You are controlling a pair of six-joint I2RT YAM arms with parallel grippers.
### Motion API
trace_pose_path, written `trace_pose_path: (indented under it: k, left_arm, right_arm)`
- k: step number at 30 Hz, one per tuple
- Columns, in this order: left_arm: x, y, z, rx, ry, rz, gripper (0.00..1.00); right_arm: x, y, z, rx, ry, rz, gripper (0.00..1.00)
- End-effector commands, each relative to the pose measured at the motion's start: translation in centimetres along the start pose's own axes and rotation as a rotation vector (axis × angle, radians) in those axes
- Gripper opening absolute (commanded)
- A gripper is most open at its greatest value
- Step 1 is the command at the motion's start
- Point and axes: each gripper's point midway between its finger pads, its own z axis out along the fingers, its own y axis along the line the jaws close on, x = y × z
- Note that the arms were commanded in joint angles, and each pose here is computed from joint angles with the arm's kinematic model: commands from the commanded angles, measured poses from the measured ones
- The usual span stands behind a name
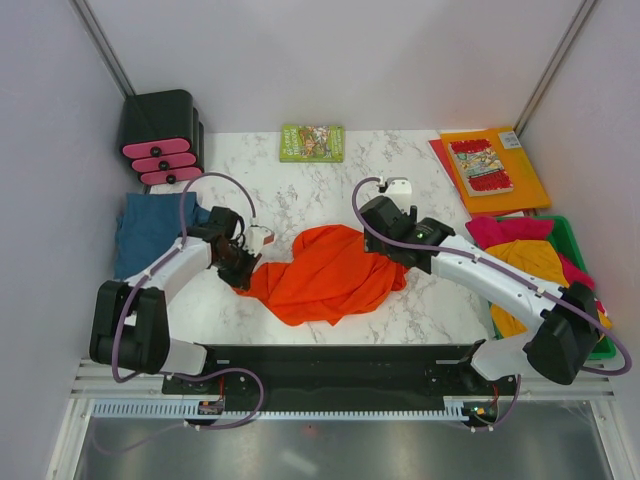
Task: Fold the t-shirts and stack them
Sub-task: Flatten out the tshirt
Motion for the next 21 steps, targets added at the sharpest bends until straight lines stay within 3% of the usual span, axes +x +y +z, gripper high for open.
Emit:
trace_pose_path:
  k: [1, 5, 8, 21]
  left_arm:
    - [-4.2, 1.9, -3.6, -0.150, -0.185, 0.021, 0.02]
    - [-8.3, 2.3, -9.2, -0.224, -0.382, -0.025, 0.02]
    - [-10.0, 2.2, -11.8, -0.244, -0.462, -0.053, 0.02]
    - [-10.5, 2.6, -14.0, -0.271, -0.506, -0.117, 0.02]
  right_arm:
    - [-1.4, -0.9, -0.6, 0.044, -0.075, 0.049, 0.70]
    - [-1.6, -3.0, 0.0, 0.087, -0.071, 0.077, 0.69]
    - [0.0, -4.3, 1.5, 0.115, -0.014, 0.088, 0.68]
    - [1.8, -1.4, 5.5, 0.022, 0.067, 0.098, 0.59]
